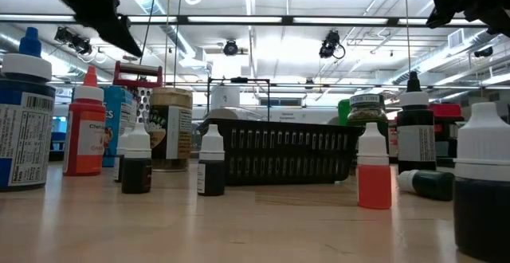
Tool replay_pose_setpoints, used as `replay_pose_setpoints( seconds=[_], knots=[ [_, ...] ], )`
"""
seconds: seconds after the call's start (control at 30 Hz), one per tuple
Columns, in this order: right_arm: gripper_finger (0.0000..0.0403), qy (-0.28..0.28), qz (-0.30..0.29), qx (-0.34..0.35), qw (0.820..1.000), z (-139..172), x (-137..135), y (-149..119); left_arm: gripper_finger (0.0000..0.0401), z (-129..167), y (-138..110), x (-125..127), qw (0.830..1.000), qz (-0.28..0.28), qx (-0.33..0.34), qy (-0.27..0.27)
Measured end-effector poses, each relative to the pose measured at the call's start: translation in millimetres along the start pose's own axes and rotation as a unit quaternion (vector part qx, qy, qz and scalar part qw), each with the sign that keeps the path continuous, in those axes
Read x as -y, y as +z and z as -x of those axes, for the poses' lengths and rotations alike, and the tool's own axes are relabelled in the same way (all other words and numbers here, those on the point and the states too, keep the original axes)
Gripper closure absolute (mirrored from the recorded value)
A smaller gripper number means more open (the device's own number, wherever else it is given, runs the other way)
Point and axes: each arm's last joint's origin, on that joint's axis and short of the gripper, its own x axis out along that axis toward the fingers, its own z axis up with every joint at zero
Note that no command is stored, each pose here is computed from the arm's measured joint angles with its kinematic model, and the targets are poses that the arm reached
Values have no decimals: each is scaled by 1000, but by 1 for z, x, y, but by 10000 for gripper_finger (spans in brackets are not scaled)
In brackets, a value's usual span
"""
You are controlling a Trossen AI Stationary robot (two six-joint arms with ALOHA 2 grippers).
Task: Pick & Place Kitchen Items
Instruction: Put the blue cereal box into the transparent bin
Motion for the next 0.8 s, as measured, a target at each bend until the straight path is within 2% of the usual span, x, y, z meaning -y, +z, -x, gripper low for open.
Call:
replay_pose_setpoints(
  seconds=[0.13,0.43,0.8],
  knots=[
    [201,0,-1,-4,1000,0,0,-1,190,2,4,-1,999,18,-35,20],
    [201,2,-3,-16,1000,0,0,-3,190,-12,-5,5,992,-5,-124,13],
    [201,2,-3,-16,1000,0,0,-3,190,-33,-10,11,980,-10,-196,22]
  ],
)
